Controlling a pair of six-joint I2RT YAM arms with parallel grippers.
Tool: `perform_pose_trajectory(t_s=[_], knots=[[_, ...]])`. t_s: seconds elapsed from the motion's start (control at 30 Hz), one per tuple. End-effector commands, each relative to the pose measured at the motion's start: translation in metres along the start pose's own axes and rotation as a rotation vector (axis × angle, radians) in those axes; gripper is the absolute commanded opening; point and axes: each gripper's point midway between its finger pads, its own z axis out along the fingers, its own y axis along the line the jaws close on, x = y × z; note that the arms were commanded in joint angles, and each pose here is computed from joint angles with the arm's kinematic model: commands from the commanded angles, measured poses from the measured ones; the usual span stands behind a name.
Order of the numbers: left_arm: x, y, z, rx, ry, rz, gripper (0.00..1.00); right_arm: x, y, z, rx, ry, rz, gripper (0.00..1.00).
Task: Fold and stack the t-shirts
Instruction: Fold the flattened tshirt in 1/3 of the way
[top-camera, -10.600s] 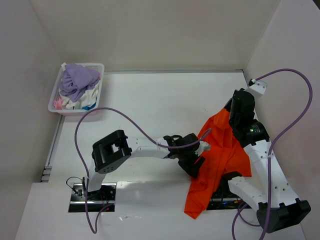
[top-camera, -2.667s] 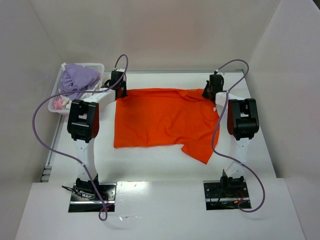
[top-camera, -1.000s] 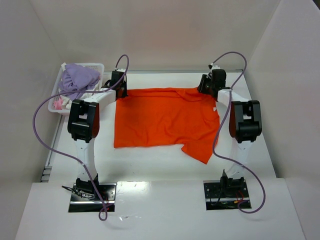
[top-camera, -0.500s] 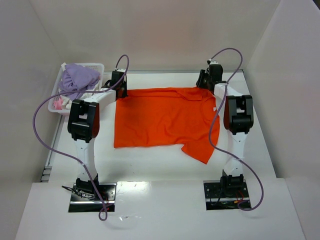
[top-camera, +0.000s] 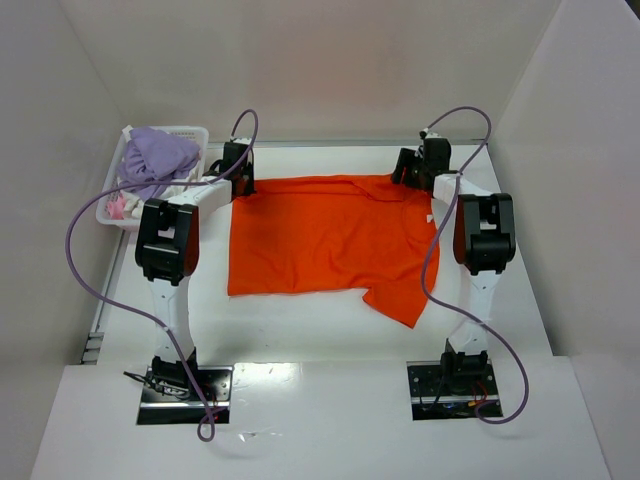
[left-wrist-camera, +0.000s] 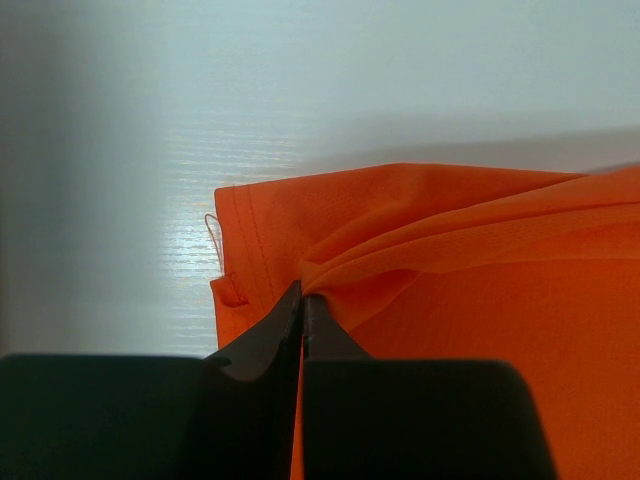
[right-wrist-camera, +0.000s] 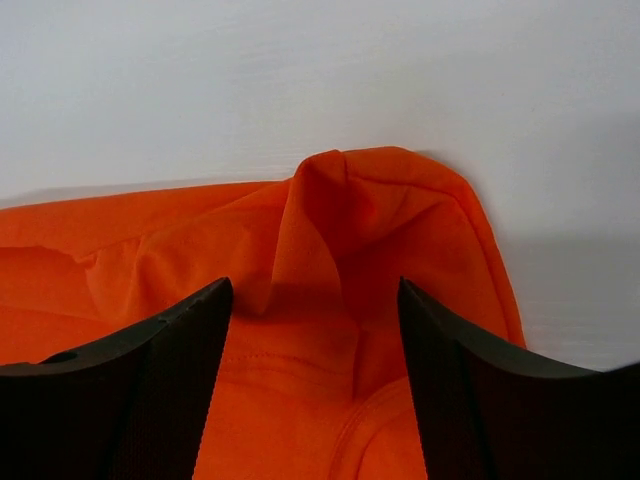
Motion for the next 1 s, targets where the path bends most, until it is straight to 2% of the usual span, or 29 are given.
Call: perform_pose_trajectory(t_s=[0.0, 0.13, 0.17, 0.23, 0.37, 0.4, 0.47, 0.5, 0.53, 0.6, 0.77, 0.97], knots=[[-0.015, -0.006, -0.001, 0.016, -0.038, 0.007, 0.0, -0.027, 0.009, -0.017, -0.028, -0.068, -0.004, 0.71], [-0.015, -0.006, -0.001, 0.016, -0.038, 0.007, 0.0, -0.016, 0.009, -0.012, -0.044, -0.051, 0.006, 0.65], [-0.015, -0.006, -0.001, 0.016, -0.038, 0.007, 0.0, -0.015, 0.008, -0.01, -0.044, -0.05, 0.006, 0.6], [-0.015, -0.006, -0.001, 0.016, -0.038, 0.007, 0.0, -0.014, 0.009, -0.003, -0.052, -0.038, 0.008, 0.59], [-0.02, -0.006, -0.002, 0.018, -0.047, 0.006, 0.0, -0.008, 0.009, 0.008, -0.065, -0.009, 0.012, 0.38], [-0.02, -0.006, -0.002, 0.018, -0.047, 0.006, 0.0, -0.008, 0.01, 0.008, -0.065, -0.009, 0.021, 0.26], [-0.02, -0.004, -0.002, 0.009, -0.048, 0.005, 0.0, -0.013, 0.011, 0.008, -0.068, -0.019, 0.019, 0.14], [-0.02, -0.004, -0.002, 0.009, -0.048, 0.005, 0.0, -0.013, 0.011, 0.008, -0.068, -0.019, 0.019, 0.04], [-0.02, -0.004, -0.002, 0.009, -0.048, 0.005, 0.0, -0.013, 0.011, 0.008, -0.068, -0.019, 0.028, 0.0], [-0.022, -0.004, -0.005, 0.009, -0.048, 0.005, 0.0, -0.016, 0.011, 0.005, -0.058, -0.022, 0.028, 0.0], [-0.05, 0.004, -0.026, -0.002, -0.107, -0.002, 0.0, -0.067, 0.024, -0.032, -0.056, -0.129, 0.021, 0.0], [-0.092, 0.05, -0.041, -0.032, -0.185, -0.088, 0.0, -0.128, 0.039, -0.078, -0.065, -0.231, -0.001, 0.0]])
